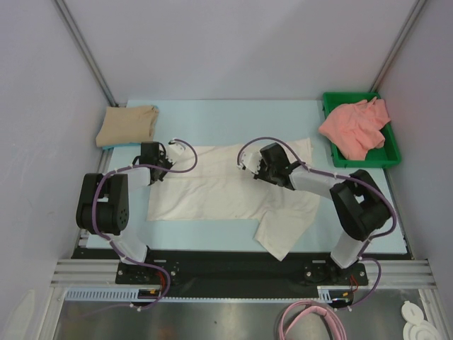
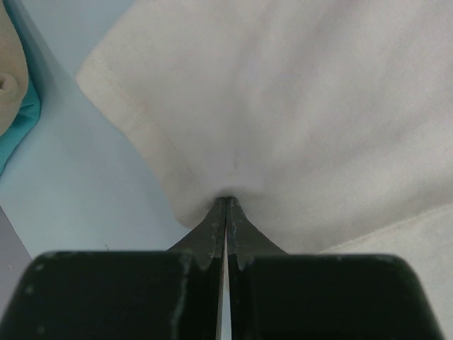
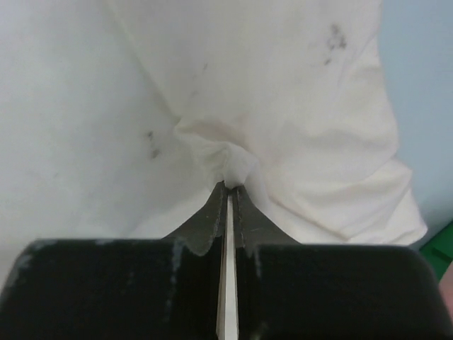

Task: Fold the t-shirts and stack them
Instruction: Fold the tshirt

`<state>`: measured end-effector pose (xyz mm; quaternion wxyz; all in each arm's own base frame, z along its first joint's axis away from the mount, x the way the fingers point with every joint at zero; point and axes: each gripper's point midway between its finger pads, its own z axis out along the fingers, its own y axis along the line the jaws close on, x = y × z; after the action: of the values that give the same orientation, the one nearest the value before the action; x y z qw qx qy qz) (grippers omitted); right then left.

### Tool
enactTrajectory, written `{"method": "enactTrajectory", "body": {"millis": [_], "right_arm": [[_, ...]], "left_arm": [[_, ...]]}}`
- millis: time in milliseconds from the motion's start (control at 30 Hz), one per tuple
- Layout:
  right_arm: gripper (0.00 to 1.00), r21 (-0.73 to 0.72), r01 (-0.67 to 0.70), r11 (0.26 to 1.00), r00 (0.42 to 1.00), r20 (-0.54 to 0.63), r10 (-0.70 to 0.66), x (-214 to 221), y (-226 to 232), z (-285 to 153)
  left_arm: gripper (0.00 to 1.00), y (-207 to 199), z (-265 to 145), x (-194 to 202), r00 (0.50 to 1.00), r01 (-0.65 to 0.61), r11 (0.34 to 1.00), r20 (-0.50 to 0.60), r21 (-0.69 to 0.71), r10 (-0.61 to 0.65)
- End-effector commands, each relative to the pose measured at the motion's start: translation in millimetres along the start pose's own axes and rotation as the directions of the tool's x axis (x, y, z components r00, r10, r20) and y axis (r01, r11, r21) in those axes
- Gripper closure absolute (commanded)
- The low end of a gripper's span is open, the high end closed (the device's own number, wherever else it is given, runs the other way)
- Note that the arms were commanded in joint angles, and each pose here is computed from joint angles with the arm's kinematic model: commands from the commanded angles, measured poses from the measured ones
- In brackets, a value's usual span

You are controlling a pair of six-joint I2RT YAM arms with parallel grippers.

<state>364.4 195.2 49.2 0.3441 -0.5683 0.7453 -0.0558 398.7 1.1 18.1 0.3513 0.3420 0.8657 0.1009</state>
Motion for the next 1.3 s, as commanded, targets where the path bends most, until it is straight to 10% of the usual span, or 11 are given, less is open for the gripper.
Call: {"method": "enactTrajectory", "body": {"millis": [0,167,267,833,1267], "right_arm": [[0.96,0.088,0.031,0.996,0.998,0.044,-0.034,-24,-37,14],[0.61,0.165,0.005,0.986,0.998,0.056,-0.014,-32,-54,16],[0.57,0.226,-0.026,0.974,0.993,0.117,0.000,-45,-63,-9],[0.80,-0.020,0.029,0.999,0.990,0.137,-0.026,-14,7,-24],[0.60,0.025,-0.056,0.998,0.998,0.033,0.055,24,-19,-1]], "left_arm": [[0.98,-13,1,9,1.000,-0.011,0.999,-0.022,0.044,0.012],[0.99,-13,2,9,1.000,-0.010,0.999,-0.023,0.048,0.011],[0.98,-13,1,10,1.000,-0.009,0.999,-0.023,0.046,0.010],[0.99,-12,1,10,1.000,-0.009,0.999,-0.023,0.042,0.010],[0.99,-13,1,9,1.000,-0.010,0.999,-0.022,0.044,0.011]]}}
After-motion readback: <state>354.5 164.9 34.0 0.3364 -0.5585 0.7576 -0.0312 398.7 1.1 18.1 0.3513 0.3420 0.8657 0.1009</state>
